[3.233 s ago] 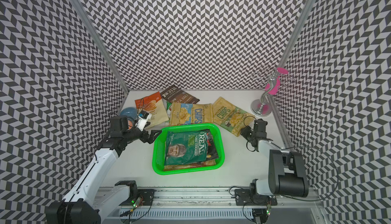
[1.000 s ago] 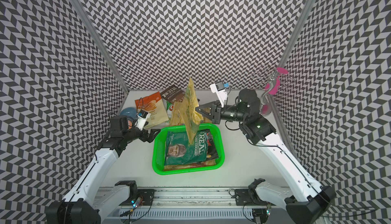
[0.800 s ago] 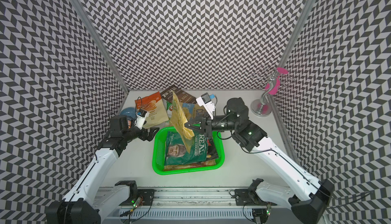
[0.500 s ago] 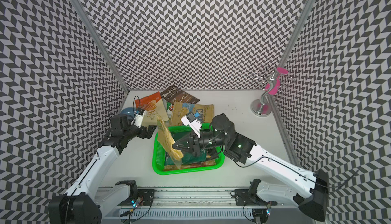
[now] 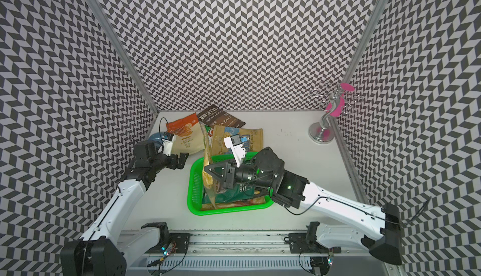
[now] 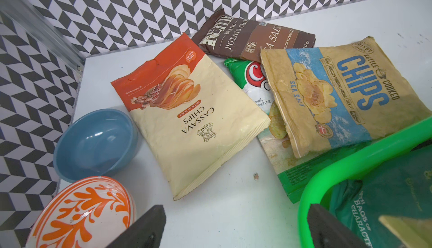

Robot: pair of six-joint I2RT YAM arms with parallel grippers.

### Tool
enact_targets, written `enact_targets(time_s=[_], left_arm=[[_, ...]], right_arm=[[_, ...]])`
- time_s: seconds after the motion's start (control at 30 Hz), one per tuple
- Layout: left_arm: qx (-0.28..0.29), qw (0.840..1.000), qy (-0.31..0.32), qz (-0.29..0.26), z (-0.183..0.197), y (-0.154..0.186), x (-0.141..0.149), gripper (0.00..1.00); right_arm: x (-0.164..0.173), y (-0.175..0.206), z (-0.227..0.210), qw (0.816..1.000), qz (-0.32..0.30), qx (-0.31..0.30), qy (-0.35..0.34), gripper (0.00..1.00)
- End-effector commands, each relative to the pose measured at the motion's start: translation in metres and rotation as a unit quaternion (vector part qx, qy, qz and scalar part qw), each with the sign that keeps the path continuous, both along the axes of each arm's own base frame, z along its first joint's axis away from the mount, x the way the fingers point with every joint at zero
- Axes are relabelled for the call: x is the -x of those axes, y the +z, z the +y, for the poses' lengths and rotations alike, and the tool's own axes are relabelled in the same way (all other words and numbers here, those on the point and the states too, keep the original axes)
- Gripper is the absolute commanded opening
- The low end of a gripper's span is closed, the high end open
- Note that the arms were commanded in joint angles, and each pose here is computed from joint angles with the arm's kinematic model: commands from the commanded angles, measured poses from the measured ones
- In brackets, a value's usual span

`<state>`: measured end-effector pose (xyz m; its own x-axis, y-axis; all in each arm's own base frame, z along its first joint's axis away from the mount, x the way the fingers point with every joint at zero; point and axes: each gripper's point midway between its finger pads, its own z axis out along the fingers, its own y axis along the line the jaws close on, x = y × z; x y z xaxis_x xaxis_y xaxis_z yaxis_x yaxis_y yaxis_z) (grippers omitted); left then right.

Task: Put the potato chips into the basket
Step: Place the potato chip in the basket.

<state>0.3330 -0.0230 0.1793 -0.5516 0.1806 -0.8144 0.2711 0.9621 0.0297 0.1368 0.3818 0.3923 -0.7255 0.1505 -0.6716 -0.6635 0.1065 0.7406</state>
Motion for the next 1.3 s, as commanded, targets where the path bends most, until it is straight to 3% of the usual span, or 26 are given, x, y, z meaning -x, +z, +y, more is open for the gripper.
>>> enact_targets(time_s=[0.0,0.43,0.63,1.27], left_arm=[[-0.002,1.000,0.011,-0.024,0.006,0.016,-0.008,0.99],[0.000,1.000,0.010,-0.025,0.006,0.016,-0.007,0.99],[0.003,1.000,0.005,-0.025,0.005,0.016,-0.006,0.99],[0.004,1.000,0.006,-0.027,0.005,0.018,-0.005,0.99]], right_arm=[[-0.009,0.028,0.004,0.998,-0.007,-0.062,-0.029,0.00],[-0.024,0.018,0.029,0.996,0.010,-0.073,-0.047,0.00],[-0.024,-0.003,0.039,0.996,0.034,-0.070,-0.037,0.00],[-0.014,-0.019,0.071,0.994,0.071,-0.084,-0.028,0.00]])
